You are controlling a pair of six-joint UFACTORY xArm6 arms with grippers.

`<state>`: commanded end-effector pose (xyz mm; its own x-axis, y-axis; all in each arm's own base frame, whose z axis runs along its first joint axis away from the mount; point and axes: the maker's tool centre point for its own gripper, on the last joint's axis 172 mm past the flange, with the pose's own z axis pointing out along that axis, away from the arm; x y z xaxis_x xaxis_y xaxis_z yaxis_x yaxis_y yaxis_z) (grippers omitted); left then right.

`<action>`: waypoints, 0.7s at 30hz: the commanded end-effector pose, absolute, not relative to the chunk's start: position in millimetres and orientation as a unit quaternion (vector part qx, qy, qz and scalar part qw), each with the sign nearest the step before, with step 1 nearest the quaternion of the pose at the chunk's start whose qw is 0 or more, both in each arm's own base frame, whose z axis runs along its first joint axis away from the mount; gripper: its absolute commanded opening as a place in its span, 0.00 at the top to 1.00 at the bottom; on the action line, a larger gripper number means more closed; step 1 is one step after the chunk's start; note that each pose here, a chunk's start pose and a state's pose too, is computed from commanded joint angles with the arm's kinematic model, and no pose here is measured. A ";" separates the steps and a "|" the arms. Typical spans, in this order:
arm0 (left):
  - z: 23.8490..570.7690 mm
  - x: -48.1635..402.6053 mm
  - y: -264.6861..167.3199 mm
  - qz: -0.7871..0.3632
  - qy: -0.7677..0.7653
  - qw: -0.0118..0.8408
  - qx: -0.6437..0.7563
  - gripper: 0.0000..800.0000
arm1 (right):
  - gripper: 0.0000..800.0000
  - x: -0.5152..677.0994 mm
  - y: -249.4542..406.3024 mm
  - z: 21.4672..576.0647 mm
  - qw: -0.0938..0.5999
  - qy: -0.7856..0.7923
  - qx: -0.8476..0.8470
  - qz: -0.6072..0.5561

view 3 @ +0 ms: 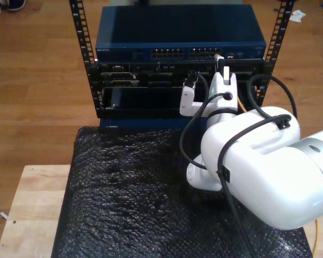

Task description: Grab the cable and plug it in

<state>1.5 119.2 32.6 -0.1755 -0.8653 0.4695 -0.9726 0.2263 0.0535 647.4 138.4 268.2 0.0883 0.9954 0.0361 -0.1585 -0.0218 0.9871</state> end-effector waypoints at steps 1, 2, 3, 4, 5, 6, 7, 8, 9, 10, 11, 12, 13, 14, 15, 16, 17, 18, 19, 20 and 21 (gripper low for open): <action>32.6 1.5 119.2 0.130 -0.755 0.206 0.608 0.00 | 1.00 647.8 137.5 267.9 0.553 0.428 0.489 0.521; 32.6 1.5 119.2 0.130 -0.755 0.206 0.608 0.00 | 1.00 648.3 137.7 269.1 0.553 0.427 0.488 0.522; 32.6 1.5 119.2 0.130 -0.755 0.206 0.608 0.00 | 1.00 648.8 137.9 269.4 0.554 0.426 0.488 0.523; 32.6 1.5 119.2 0.130 -0.755 0.206 0.608 0.00 | 1.00 649.0 138.0 270.1 0.554 0.426 0.488 0.523; 32.6 1.5 119.2 0.130 -0.755 0.206 0.608 0.00 | 1.00 649.5 138.2 271.3 0.554 0.425 0.488 0.524; 32.6 1.5 119.2 0.130 -0.755 0.206 0.608 0.00 | 1.00 649.7 137.2 271.3 0.554 0.424 0.488 0.524; 32.6 1.5 119.2 0.130 -0.755 0.206 0.608 0.00 | 1.00 649.7 137.2 271.3 0.554 0.424 0.488 0.524; 32.6 1.5 119.2 0.130 -0.755 0.206 0.608 0.00 | 1.00 649.9 137.3 272.0 0.555 0.424 0.488 0.524; 32.6 1.5 119.2 0.130 -0.755 0.206 0.608 0.00 | 1.00 649.9 137.3 272.0 0.555 0.424 0.488 0.524; 32.6 1.5 119.2 0.130 -0.755 0.206 0.608 0.00 | 1.00 649.9 137.3 272.0 0.555 0.424 0.488 0.524; 32.6 1.5 119.2 0.130 -0.755 0.206 0.608 0.00 | 1.00 650.4 136.4 272.6 0.555 0.423 0.488 0.524; 32.6 1.5 119.2 0.130 -0.755 0.206 0.608 0.00 | 1.00 651.1 136.8 271.5 0.555 0.423 0.488 0.524; 32.6 1.5 119.2 0.130 -0.755 0.206 0.608 0.00 | 1.00 651.8 137.1 268.5 0.555 0.424 0.488 0.523; 32.6 1.5 119.2 0.130 -0.755 0.206 0.608 0.00 | 1.00 653.0 136.5 268.0 0.555 0.423 0.488 0.523; 32.6 1.5 119.2 0.130 -0.755 0.206 0.608 0.00 | 1.00 653.9 136.9 268.6 0.556 0.422 0.488 0.524; 32.6 1.5 119.2 0.130 -0.755 0.206 0.608 0.00 | 1.00 654.6 136.1 269.9 0.556 0.420 0.488 0.525; 32.6 1.5 119.2 0.130 -0.755 0.206 0.608 0.00 | 1.00 655.5 134.3 271.2 0.558 0.419 0.488 0.525; 32.6 1.5 119.2 0.130 -0.755 0.206 0.608 0.00 | 1.00 655.7 133.3 270.2 0.558 0.419 0.489 0.524; 32.6 1.5 119.2 0.130 -0.755 0.206 0.608 0.00 | 1.00 656.1 133.5 270.4 0.557 0.419 0.489 0.524; 32.6 1.5 119.2 0.130 -0.755 0.206 0.608 0.00 | 1.00 656.6 132.5 271.1 0.558 0.418 0.489 0.524; 32.6 1.5 119.2 0.130 -0.755 0.206 0.608 0.00 | 1.00 657.0 132.7 271.3 0.558 0.417 0.489 0.525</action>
